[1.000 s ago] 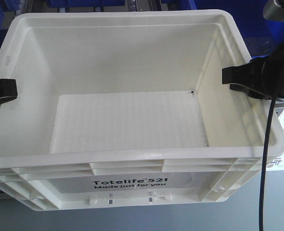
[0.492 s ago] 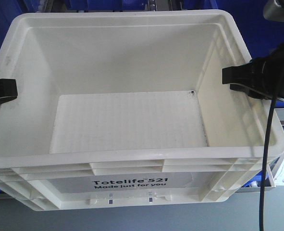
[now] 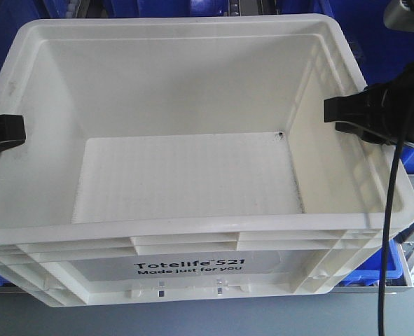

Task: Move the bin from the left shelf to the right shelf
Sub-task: 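Carry the crate with both grippers up to the blue-bin shelf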

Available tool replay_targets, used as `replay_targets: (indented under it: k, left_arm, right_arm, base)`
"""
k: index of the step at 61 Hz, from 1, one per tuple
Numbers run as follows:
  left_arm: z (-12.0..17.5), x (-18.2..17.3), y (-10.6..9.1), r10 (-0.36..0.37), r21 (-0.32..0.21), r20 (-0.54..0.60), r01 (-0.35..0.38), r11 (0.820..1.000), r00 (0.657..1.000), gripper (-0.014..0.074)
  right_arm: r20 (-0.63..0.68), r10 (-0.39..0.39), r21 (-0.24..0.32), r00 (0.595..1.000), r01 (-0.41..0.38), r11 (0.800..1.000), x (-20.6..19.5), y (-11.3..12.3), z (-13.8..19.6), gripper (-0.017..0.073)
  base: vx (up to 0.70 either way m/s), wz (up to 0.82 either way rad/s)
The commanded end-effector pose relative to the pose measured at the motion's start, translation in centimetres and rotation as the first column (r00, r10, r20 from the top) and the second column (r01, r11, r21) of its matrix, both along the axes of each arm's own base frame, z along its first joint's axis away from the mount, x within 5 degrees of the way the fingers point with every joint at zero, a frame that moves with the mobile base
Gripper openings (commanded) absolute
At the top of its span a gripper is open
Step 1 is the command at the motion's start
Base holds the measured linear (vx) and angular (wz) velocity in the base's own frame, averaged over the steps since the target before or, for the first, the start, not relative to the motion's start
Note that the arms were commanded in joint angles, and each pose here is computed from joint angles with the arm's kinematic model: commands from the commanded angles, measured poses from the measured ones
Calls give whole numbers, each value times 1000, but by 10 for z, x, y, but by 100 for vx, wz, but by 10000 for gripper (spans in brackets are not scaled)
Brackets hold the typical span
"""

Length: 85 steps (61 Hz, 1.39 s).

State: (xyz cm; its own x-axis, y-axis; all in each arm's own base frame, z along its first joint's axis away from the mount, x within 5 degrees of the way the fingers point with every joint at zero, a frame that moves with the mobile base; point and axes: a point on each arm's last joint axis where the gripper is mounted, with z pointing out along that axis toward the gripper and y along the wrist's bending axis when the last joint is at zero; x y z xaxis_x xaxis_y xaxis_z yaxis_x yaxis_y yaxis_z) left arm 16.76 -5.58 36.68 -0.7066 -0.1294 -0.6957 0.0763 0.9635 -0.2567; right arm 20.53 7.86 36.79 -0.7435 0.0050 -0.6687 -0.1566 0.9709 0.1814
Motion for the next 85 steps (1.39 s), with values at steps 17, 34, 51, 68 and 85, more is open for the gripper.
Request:
replay_targets:
  k: [17, 34, 51, 68, 85]
  left_arm:
    - [23, 1, 7, -5, 65, 178, -7, 998, 984, 104]
    - [23, 1, 7, -5, 65, 178, -7, 998, 984, 104]
    - [23, 1, 7, -5, 65, 178, -7, 998, 984, 104]
    - [23, 1, 7, -5, 65, 178, -7, 998, 984, 104]
    - [23, 1, 7, -5, 65, 178, -7, 998, 984, 104]
  right_arm:
    - [209, 9, -61, 978, 4, 998, 1, -10, 28, -5]
    - [209, 9, -61, 978, 4, 998, 1, -10, 28, -5]
    - [209, 9, -61, 978, 4, 998, 1, -10, 28, -5]
    - [209, 9, -61, 978, 4, 998, 1, -10, 28, -5]
    - [209, 9, -61, 978, 4, 998, 1, -10, 28, -5]
  base:
    - [6, 1]
    - [7, -1]
    - [9, 0]
    - [11, 0]
    - [10, -2]
